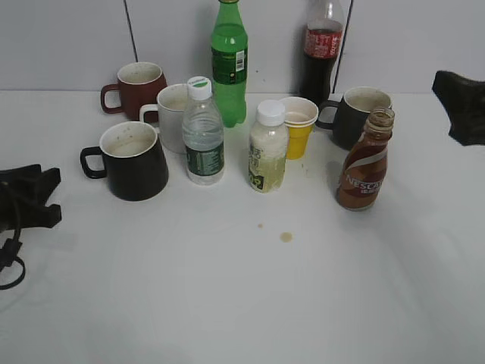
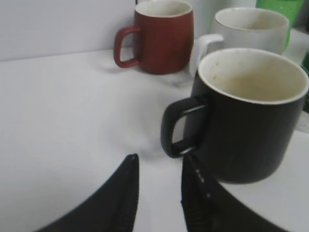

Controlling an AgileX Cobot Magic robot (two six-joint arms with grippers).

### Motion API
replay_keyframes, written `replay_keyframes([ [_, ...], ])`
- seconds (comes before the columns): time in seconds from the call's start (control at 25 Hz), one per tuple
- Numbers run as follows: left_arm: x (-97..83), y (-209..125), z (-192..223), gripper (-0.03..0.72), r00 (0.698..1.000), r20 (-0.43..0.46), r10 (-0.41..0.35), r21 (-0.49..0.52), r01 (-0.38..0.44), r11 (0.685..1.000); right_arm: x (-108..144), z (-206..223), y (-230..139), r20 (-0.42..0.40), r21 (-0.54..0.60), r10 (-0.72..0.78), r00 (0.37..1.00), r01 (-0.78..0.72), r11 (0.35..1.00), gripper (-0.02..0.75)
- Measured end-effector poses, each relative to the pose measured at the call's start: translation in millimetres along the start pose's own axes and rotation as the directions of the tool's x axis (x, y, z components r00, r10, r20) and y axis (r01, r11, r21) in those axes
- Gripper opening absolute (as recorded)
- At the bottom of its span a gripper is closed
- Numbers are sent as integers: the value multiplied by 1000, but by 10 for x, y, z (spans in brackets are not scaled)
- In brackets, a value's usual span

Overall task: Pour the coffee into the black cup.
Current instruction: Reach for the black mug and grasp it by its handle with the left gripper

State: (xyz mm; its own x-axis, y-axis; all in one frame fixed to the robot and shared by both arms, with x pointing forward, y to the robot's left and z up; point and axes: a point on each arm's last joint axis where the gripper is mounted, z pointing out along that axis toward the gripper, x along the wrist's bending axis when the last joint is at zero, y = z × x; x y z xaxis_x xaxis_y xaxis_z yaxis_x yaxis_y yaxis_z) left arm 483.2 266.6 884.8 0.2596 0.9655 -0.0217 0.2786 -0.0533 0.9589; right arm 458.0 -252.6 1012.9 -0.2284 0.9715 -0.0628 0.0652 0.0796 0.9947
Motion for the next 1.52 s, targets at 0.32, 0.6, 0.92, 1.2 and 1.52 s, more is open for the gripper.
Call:
replay_keyframes([
  [0.32, -31, -156, 200, 293, 997, 72, 14, 42, -17, 999, 61, -20, -525, -33, 61, 0, 999, 2, 998, 585],
  [0.6, 18, -162, 474, 357, 997, 75, 23, 12, -24, 1000, 87, 50, -743, -47, 56, 9, 999, -6, 998, 586],
  [0.92, 52, -240, 690, 339, 997, 79, 25, 9, -26, 1000, 96, 93, -829, -51, 39, 14, 999, -12, 999, 586],
  [1.2, 93, -161, 887, 335, 996, 75, 40, -44, -37, 998, 97, 94, -836, -51, 38, 14, 999, -12, 999, 585],
  [1.52, 152, -94, 1175, 314, 995, 71, 65, -54, -61, 997, 97, 94, -836, -51, 38, 14, 999, -12, 999, 585],
])
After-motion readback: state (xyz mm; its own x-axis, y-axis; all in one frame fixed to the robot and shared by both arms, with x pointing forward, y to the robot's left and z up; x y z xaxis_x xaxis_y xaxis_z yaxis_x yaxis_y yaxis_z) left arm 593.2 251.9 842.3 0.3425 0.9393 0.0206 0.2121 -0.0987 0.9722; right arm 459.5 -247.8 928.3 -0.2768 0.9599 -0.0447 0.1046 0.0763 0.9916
